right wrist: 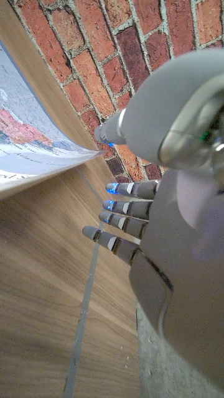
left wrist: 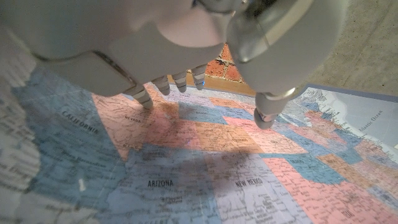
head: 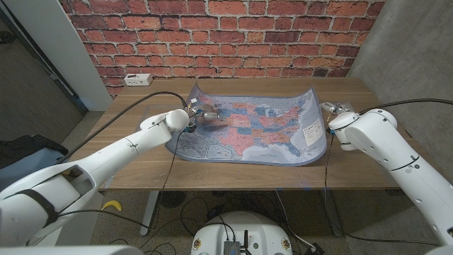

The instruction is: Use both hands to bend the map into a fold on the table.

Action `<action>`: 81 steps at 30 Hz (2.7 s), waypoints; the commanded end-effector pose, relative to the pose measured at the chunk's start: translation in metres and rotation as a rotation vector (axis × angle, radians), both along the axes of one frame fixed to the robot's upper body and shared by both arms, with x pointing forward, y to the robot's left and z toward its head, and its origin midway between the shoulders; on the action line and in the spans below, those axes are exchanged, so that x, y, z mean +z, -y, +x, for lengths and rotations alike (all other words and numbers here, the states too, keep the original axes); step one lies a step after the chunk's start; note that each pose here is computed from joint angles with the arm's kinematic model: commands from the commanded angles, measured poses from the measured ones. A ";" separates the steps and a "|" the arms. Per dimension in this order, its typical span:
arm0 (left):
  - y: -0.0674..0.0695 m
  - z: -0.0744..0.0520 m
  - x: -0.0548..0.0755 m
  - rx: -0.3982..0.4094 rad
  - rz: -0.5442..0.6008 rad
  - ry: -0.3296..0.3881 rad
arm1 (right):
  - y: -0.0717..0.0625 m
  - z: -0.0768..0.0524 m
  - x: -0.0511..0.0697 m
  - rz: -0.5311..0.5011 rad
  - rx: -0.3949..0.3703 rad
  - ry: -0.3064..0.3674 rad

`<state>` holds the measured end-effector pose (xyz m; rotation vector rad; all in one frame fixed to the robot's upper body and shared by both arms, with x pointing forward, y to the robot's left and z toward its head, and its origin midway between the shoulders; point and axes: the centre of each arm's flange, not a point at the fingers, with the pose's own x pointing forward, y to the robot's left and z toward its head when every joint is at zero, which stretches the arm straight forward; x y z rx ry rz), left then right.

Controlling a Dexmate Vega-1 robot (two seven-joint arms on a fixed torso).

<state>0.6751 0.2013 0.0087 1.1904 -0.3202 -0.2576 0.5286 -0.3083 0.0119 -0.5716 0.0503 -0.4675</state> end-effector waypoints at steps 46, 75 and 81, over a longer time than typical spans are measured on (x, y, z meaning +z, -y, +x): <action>0.004 -0.003 -0.014 -0.041 0.036 -0.050 | -0.040 -0.006 0.020 -0.403 -0.172 0.061; 0.017 -0.019 0.008 -0.149 0.035 0.052 | 0.026 -0.060 0.072 -0.530 -0.463 0.329; 0.018 -0.022 0.010 -0.156 0.037 0.061 | 0.036 -0.057 0.080 -0.564 -0.482 0.315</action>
